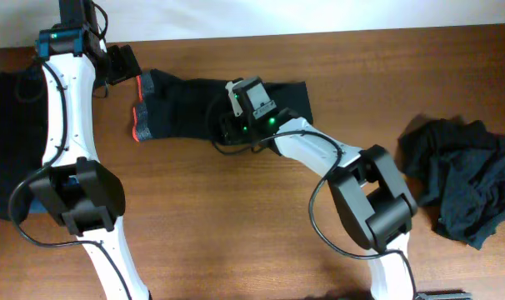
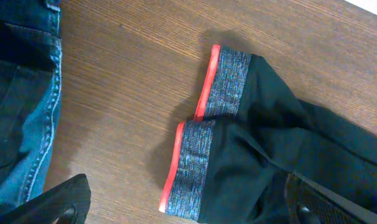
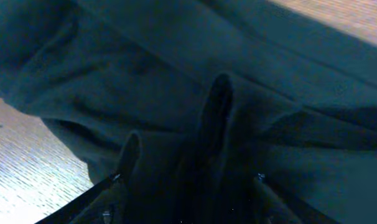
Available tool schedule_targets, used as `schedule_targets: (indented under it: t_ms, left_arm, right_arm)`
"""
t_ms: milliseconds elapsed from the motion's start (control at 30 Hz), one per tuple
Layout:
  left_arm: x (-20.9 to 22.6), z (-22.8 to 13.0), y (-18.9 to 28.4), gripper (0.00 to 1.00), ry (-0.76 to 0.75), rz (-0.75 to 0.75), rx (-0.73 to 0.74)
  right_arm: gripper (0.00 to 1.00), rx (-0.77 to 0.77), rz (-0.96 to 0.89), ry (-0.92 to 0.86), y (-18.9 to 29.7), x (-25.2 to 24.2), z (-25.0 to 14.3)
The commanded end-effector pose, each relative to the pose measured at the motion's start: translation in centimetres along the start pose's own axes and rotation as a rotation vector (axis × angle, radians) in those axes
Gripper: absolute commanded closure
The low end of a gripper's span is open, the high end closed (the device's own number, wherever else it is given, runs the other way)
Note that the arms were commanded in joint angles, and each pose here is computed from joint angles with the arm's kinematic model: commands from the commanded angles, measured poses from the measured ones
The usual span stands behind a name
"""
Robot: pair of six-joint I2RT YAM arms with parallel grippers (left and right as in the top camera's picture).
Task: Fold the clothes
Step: 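Lay the leg ends over the middle with the right gripper, then press the folded leggings down with the right gripper at the middle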
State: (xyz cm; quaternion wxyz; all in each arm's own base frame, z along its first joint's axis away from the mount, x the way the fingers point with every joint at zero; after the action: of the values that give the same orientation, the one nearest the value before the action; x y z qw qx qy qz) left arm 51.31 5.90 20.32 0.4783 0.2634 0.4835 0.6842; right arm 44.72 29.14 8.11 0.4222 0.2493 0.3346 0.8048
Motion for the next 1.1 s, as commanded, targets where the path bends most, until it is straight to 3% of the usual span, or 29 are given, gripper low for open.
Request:
schedule_targets:
  t_ms: [0,100,167,300,600,767,800,833,867,900,967,1067]
  left_arm:
    - [-0.1,0.8,1.9,0.01,0.014,-0.024,-0.043]
    - [-0.1,0.7,1.7,0.01,0.014,-0.023,-0.039]
    - [-0.1,0.6,1.6,0.01,0.014,-0.022,-0.037]
    - [-0.1,0.6,1.6,0.01,0.014,-0.022,-0.036]
    - [-0.1,0.6,1.6,0.01,0.014,-0.022,-0.037]
    - [-0.1,0.6,1.6,0.01,0.014,-0.022,-0.037]
    - [-0.1,0.6,1.6,0.01,0.014,-0.022,-0.037]
    - [-0.1,0.6,1.6,0.01,0.014,-0.022,-0.036]
    - [-0.1,0.6,1.6,0.01,0.014,-0.022,-0.036]
    - [-0.1,0.6,1.6,0.01,0.014,-0.021,-0.035]
    - [-0.1,0.6,1.6,0.01,0.014,-0.021,-0.035]
    - [-0.1,0.7,1.6,0.01,0.014,-0.022,-0.037]
  right_arm:
    - [0.36,-0.009,-0.005,0.004,-0.3,0.4,0.2]
    - [0.75,-0.028,-0.016,0.004,-0.3,0.1,0.6]
    - [0.84,-0.065,-0.018,0.004,-0.2,-0.2,1.4]
    - [0.90,-0.110,-0.026,0.028,0.2,-0.8,3.0]
    - [0.93,-0.205,-0.081,0.101,1.4,-1.6,6.4]
    - [0.92,-0.189,-0.077,0.075,0.2,-3.6,5.6]
    - [0.89,-0.177,-0.067,0.071,-0.3,-3.8,5.2]
    - [0.68,-0.165,-0.050,0.069,-0.5,-3.8,4.9]
    - [0.39,-0.154,-0.050,0.067,-0.7,-3.9,4.6]
    - [0.21,-0.146,-0.047,0.067,-0.6,-3.8,4.5]
    - [0.10,-0.133,-0.023,0.067,0.0,-3.4,4.7]
    - [0.03,-0.088,0.028,0.065,0.8,-2.5,5.1]
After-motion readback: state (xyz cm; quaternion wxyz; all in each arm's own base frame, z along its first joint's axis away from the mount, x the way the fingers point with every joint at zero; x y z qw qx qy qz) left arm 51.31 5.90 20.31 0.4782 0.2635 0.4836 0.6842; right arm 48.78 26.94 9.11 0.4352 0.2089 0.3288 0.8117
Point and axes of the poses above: each gripper's point midway between its finger pads, its own y axis back along the fingers, its own x axis along the line the jaws close on, z = x × y, the point moved 4 cm from there along y, back along the fingers, and after that the axes turned 3 degrees about y, right-handed, at the moved point
